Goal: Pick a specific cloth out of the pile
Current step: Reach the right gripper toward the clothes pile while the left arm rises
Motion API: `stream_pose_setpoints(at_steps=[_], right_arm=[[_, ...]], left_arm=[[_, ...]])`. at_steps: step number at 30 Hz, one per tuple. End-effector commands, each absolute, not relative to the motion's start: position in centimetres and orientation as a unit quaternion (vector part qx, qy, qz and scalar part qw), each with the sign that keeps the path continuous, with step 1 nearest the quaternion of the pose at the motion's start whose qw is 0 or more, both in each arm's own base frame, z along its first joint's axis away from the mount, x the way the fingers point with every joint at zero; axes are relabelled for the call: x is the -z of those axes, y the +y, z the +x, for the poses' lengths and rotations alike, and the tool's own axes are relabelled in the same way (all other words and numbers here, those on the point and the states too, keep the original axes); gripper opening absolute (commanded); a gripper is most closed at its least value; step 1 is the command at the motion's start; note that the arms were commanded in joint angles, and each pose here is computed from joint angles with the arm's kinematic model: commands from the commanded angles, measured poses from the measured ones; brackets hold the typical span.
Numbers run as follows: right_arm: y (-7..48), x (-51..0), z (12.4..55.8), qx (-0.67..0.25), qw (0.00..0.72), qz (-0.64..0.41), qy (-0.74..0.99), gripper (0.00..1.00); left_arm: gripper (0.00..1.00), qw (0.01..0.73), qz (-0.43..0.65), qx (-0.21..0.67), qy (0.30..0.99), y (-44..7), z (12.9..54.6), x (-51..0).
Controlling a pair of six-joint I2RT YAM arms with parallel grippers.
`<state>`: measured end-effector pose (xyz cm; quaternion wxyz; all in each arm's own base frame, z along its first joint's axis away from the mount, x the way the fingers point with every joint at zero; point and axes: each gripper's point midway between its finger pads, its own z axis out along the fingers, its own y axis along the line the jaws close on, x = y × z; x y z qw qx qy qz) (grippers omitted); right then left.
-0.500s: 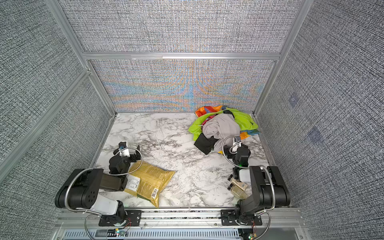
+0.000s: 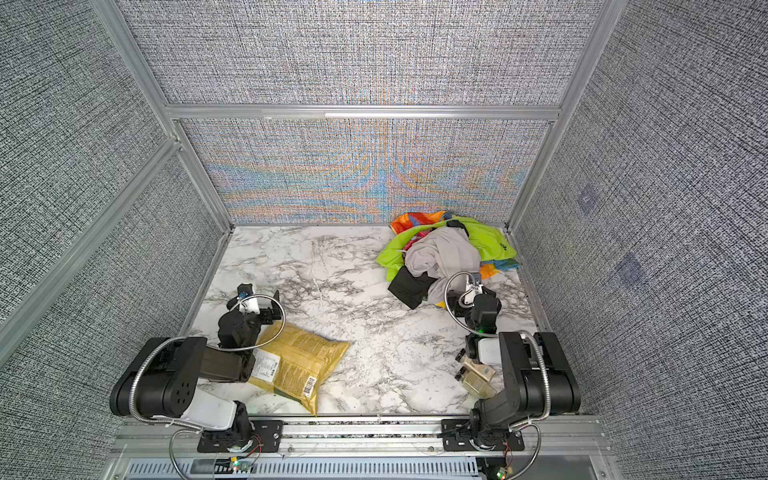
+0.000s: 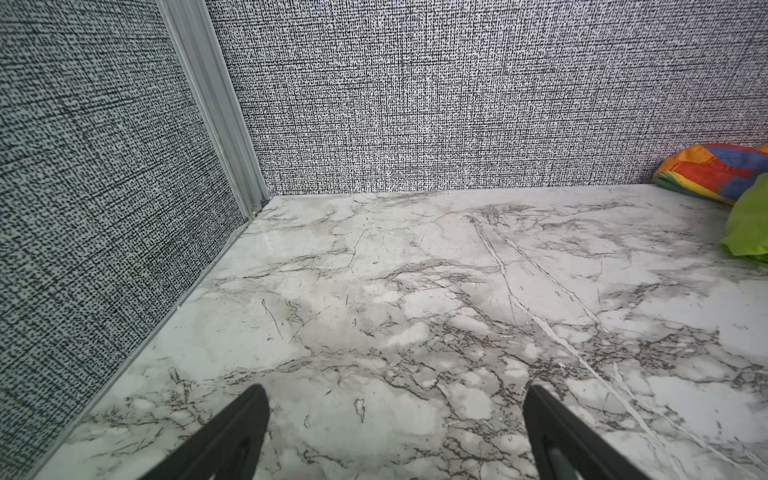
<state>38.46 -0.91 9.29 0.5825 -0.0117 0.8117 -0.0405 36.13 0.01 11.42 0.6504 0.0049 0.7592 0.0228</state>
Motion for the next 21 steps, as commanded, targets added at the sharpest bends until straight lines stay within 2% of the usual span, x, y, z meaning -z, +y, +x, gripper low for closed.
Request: stream_pose_setpoints(at_steps=[1,21], right_arm=[[-0.94,-9.95,38.76,0.041,0.592,-0.009,0.804,0.99],[-0.95,-9.98,38.72,0.040,0.593,-0.008,0.804,0.99]], left_arm=[[0.99,0.669,0.002,-0.022,0.743,0.06,36.34,-12.65],[0.99,0.669,0.002,-0.021,0.743,0.03,36.31,-12.65]])
